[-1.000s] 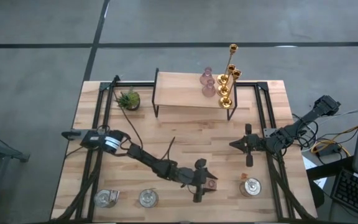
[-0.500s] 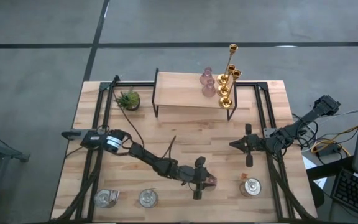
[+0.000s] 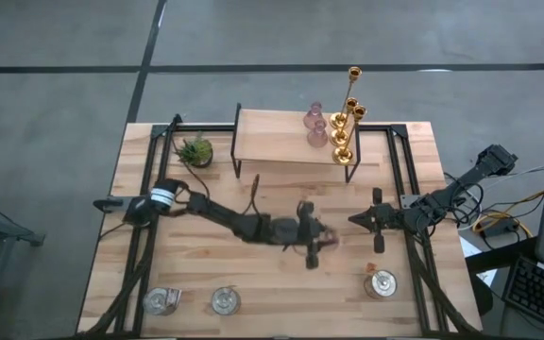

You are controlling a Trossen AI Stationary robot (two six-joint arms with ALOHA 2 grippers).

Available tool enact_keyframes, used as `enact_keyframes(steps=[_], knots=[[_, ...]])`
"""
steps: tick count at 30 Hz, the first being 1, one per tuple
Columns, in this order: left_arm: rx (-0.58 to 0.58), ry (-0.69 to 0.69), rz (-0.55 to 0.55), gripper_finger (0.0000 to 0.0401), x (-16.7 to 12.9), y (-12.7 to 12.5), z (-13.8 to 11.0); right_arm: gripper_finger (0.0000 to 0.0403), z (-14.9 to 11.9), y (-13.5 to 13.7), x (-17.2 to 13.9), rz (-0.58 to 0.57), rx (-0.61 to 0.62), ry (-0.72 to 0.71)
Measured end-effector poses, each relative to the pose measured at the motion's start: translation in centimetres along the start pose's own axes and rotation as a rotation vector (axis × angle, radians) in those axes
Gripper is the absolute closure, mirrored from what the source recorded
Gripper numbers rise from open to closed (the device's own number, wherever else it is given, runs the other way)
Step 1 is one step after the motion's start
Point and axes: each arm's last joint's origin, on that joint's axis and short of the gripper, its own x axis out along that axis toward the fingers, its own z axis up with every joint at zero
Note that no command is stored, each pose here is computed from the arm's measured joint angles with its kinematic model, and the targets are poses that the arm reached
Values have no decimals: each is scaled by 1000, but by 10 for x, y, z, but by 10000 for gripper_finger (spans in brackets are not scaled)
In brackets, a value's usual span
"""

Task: Pick & Place candle stick holders
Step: Align the red candle holder on the shelf with the red candle holders

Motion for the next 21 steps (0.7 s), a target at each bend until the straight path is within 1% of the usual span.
enact_keyframes(steps=[6,10,14,21], knots=[[-11,-19,154,262,-13,44,45,394,0,0,0,1,-1,1],[-27,-72,256,265,-22,75,71,394,0,0,0,1,-1,1],[-11,-83,327,271,-23,105,79,394,0,0,0,2,-1,1],[-16,-105,427,264,-23,153,88,394,0,0,0,1,2,1]])
